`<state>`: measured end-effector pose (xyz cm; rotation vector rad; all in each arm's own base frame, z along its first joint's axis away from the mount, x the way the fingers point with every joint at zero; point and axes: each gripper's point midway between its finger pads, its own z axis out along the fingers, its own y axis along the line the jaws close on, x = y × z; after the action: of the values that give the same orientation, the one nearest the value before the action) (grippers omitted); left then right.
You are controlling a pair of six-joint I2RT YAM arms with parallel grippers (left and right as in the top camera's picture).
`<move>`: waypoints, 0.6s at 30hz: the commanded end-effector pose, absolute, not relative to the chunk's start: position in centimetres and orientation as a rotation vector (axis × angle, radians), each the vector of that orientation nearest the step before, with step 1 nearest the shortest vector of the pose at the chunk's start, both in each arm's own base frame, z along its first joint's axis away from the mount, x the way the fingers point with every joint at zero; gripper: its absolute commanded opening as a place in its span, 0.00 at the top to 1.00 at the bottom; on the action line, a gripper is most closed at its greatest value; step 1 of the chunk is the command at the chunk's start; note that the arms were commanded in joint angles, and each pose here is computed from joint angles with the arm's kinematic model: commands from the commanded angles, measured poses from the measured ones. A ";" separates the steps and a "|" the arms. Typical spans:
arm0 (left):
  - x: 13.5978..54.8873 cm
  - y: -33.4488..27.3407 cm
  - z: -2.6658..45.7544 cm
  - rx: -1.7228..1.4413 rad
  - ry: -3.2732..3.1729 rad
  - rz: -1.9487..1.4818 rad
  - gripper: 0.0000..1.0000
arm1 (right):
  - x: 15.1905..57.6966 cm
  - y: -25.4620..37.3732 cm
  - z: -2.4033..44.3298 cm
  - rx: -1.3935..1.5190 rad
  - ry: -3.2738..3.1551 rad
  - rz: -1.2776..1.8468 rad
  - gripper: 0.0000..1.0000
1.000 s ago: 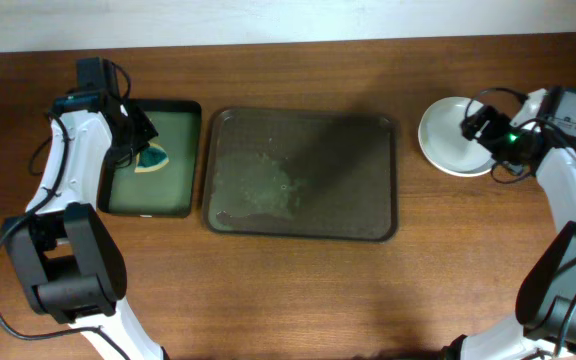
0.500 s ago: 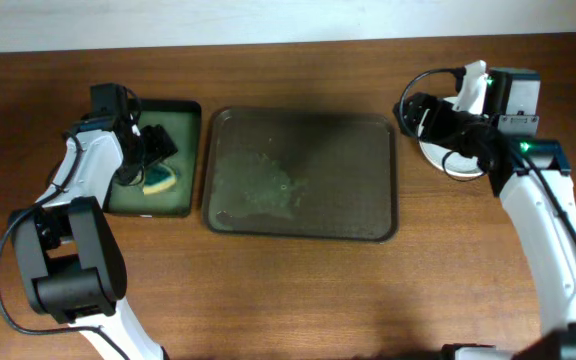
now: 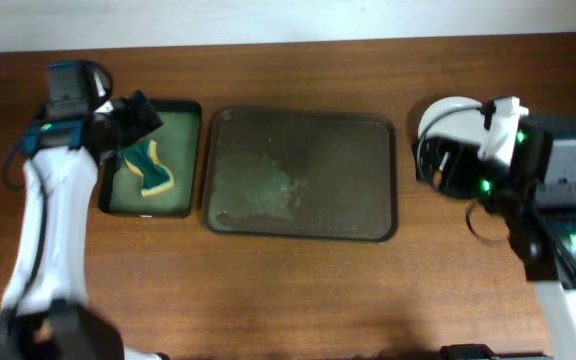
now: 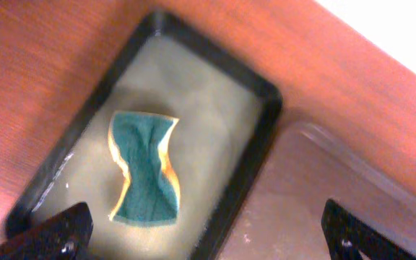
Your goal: Clean dirty plates on tray and stack at the side
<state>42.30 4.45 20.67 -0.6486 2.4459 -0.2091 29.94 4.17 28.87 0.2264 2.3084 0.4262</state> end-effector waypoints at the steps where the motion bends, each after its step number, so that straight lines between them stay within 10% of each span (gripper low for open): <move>1: 38.5 3.9 25.9 -0.605 2.385 -0.211 0.01 | 25.9 4.6 29.8 0.122 2.299 0.388 0.03; 18: 35.4 3.5 26.4 -0.620 2.435 -0.206 0.01 | 19.1 5.0 29.3 0.071 2.260 0.403 0.02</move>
<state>35.26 3.50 26.40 -0.6399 2.4302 -0.2082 19.10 5.02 29.62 0.0883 2.2510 0.4196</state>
